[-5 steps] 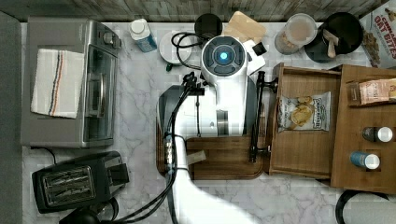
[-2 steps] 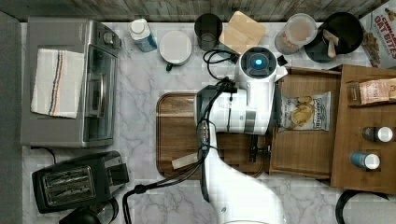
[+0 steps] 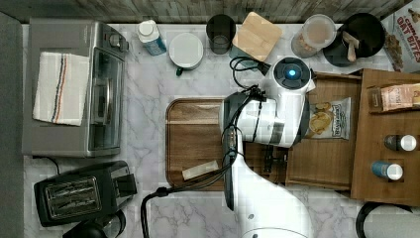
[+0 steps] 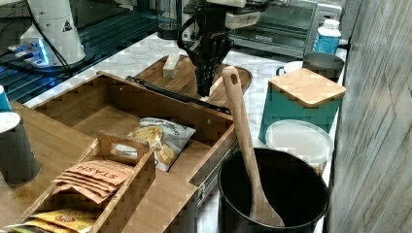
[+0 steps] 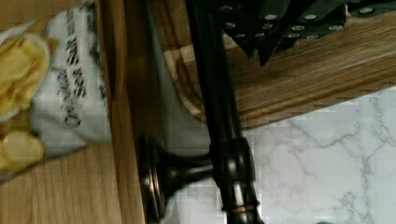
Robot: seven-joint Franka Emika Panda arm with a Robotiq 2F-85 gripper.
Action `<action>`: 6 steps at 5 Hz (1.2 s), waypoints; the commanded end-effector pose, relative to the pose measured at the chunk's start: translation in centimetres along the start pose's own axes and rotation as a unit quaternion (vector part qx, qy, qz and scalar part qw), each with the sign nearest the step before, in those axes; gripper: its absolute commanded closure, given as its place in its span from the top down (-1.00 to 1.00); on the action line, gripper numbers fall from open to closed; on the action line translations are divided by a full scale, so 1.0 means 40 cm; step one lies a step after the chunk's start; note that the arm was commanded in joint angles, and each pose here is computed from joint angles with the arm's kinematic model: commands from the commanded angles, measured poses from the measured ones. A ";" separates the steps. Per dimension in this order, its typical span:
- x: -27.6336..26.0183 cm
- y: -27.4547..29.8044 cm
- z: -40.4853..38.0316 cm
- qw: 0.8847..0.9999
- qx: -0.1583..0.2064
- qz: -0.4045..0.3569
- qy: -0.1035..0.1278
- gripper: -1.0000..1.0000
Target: Close the drawer.
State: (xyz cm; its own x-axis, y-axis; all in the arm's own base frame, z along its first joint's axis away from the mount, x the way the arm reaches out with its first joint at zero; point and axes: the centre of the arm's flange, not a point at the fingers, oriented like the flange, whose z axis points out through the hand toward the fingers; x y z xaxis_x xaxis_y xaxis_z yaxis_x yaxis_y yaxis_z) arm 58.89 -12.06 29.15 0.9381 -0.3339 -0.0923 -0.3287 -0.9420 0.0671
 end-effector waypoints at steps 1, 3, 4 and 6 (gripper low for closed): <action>-0.056 -0.086 0.012 0.999 0.026 0.013 0.043 -1.00; -0.062 0.010 0.021 0.999 0.007 -0.030 0.037 -1.00; -0.048 0.061 0.012 0.997 -0.014 -0.053 0.062 -1.00; -0.013 0.228 -0.011 0.992 -0.020 -0.092 0.083 -1.00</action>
State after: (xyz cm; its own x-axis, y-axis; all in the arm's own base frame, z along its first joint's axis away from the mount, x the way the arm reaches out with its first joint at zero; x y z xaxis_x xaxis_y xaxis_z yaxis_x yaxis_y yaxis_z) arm 56.30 -12.52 25.34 0.9943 -0.1023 -0.0298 -0.0990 -0.9904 0.0965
